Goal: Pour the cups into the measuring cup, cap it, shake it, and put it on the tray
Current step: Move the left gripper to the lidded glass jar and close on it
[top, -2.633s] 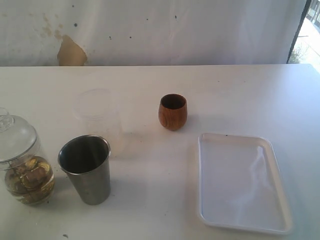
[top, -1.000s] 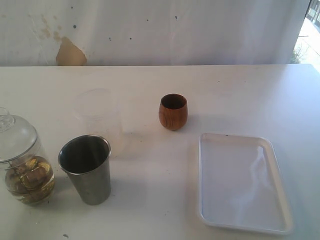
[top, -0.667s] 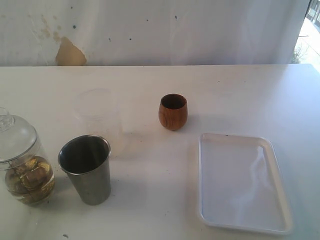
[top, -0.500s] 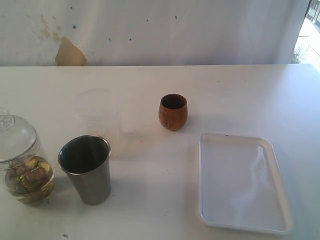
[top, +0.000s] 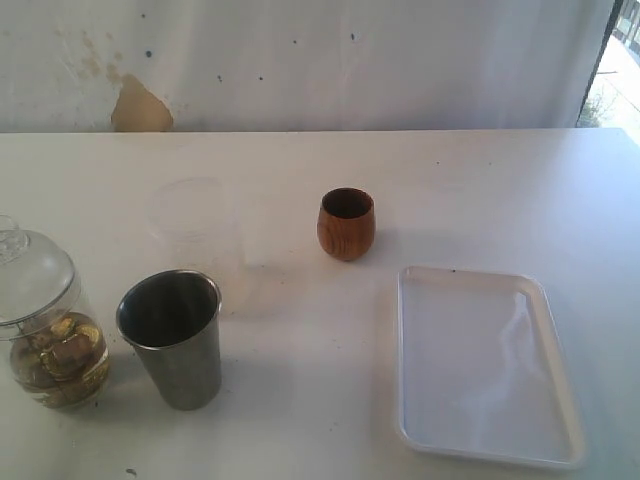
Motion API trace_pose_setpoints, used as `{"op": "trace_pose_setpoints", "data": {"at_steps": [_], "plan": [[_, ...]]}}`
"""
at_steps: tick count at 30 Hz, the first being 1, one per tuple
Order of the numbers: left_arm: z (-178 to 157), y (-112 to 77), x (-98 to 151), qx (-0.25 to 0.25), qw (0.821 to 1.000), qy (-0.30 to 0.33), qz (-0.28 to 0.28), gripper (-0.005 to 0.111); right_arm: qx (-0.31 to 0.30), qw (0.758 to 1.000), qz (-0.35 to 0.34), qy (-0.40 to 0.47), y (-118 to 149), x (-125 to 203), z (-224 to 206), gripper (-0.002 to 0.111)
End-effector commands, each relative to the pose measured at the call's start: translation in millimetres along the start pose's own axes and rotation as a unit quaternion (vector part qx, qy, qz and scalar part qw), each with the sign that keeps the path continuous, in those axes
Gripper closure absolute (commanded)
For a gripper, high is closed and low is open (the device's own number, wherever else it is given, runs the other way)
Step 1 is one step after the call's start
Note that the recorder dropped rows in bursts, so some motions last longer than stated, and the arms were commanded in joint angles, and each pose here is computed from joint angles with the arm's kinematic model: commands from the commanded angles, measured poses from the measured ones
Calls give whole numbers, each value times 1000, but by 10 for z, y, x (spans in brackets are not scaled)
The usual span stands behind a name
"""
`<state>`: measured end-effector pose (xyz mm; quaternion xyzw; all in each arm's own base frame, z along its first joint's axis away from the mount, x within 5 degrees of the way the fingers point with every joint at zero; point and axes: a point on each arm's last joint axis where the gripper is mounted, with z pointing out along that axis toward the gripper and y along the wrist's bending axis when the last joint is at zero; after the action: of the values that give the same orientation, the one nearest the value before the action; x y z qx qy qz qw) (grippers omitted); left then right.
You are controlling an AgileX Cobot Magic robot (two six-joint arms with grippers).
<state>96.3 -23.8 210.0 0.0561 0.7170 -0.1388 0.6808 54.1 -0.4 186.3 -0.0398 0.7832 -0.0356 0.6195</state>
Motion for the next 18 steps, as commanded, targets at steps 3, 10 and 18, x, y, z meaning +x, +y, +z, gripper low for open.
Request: {"op": "trace_pose_setpoints", "data": {"at_steps": [3, 10, 18], "plan": [[66, -16, 156, 31, 996, 75, 38, 2, 3, 1000, -3, -3, -2, 14, 3, 108], [119, 32, 239, 26, 991, 114, 68, 2, 3, 1000, -3, -3, -2, 14, 3, 108], [215, 73, 309, 32, 988, 135, 63, 2, 3, 1000, -3, -3, -2, 14, 3, 108]]}}
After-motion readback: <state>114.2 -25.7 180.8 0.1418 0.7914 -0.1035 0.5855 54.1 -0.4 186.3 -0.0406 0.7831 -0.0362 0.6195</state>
